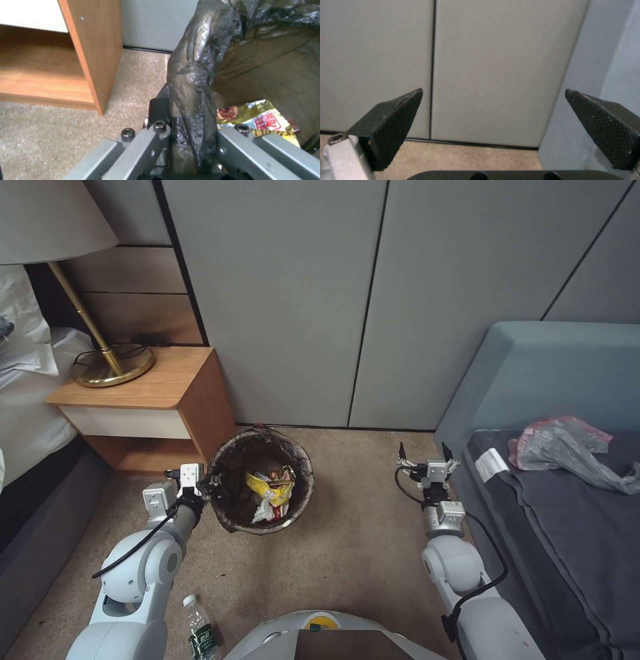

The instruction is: Pick up the trash bin, then pick up the garbage from the floor and place it into the trash bin.

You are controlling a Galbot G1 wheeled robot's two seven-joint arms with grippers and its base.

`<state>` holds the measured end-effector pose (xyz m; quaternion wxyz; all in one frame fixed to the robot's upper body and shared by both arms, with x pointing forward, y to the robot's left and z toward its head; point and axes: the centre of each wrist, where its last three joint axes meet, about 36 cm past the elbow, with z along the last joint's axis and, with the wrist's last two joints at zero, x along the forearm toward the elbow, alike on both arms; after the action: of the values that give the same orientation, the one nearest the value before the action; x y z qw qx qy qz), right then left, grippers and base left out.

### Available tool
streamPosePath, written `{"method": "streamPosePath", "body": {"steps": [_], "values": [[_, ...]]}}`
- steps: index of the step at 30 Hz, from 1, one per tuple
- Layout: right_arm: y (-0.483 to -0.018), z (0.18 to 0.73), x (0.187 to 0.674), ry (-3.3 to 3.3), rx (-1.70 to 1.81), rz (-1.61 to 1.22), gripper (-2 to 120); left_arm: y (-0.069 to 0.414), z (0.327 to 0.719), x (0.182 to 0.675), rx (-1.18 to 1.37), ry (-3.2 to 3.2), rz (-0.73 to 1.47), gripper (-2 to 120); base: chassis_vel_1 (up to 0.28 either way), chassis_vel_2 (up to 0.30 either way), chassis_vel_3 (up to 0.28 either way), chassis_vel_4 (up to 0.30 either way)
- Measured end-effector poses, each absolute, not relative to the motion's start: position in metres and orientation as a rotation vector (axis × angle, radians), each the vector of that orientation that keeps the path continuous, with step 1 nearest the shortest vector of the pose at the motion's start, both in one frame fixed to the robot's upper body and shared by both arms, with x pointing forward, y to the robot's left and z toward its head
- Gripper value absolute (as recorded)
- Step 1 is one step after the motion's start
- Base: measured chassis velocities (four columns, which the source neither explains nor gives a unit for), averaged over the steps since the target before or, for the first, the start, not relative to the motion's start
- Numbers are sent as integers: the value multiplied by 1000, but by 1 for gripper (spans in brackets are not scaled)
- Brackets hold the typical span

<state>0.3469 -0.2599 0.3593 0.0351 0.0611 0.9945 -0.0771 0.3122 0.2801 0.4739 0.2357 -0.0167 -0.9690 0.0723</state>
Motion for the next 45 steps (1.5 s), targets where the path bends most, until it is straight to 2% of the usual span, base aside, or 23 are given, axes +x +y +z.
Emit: {"method": "streamPosePath", "body": {"steps": [45], "values": [[-248,355,345,3054,174,-228,100,285,486,308,-29,-2677,226,0,26,25,27,26]]}}
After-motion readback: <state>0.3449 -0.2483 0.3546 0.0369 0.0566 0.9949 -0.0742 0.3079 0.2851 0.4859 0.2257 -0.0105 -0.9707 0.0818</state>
